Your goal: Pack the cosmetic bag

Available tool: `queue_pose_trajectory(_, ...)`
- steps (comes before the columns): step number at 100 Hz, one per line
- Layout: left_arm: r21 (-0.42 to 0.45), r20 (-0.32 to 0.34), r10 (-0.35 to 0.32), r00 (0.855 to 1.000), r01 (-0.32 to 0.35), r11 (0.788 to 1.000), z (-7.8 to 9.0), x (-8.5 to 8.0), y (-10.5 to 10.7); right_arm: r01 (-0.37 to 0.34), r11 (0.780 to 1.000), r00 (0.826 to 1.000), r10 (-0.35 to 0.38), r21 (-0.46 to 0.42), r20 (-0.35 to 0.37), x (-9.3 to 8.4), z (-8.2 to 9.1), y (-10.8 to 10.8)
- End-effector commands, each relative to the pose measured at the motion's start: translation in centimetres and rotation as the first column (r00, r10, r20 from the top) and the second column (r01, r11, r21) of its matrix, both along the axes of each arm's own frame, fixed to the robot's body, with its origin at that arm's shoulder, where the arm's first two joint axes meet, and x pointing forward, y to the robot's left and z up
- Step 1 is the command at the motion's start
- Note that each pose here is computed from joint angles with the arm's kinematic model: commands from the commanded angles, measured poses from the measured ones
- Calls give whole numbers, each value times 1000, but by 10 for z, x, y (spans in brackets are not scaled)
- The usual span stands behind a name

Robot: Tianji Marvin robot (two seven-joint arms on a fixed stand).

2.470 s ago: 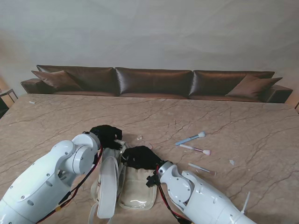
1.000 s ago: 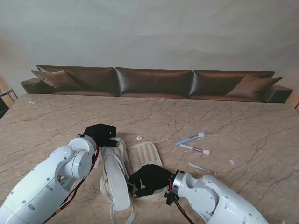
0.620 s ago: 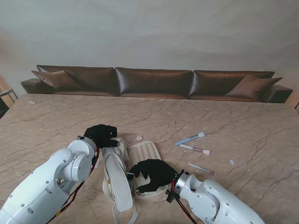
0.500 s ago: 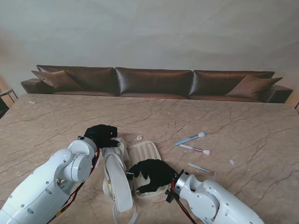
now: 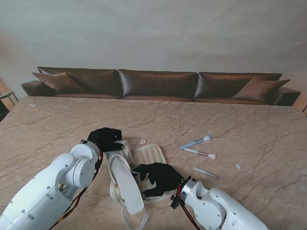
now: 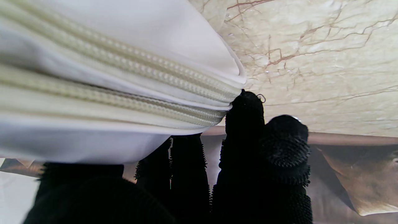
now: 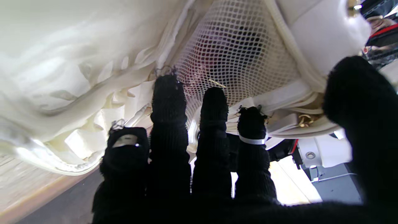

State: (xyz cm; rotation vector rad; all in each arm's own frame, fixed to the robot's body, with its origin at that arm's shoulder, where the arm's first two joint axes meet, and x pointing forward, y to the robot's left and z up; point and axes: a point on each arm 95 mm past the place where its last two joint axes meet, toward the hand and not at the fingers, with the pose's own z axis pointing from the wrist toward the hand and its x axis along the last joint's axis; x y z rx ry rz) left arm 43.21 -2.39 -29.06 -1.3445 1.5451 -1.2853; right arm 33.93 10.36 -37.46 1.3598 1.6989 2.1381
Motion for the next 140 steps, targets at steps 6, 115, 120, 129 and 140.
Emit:
queue_pose_trajectory(6,-24,-24,-32,999,31,999,-6,-11,-12,25,999,999,-25,21,22,-1,8,5)
queue_pose_trajectory(115,-45,-12,-151,989,150,988,-9,-30,-44,-42,997,996,46,-64,76,23,17,15)
queue_pose_trajectory(120,-44,-15,-151,988,150,988,-9,-29,-44,-33,998,996,37,-48,81,23,17,15)
queue_pose_trajectory(129,-42,-19,-151,988,150,988,-9,-30,-43,-29,999,997,30,-23,73,22,19,13)
queue_pose_trajectory(140,-40,-19,-153,988,152,988,-9,-30,-44,-40,999,998,41,-6,39,21,19,9)
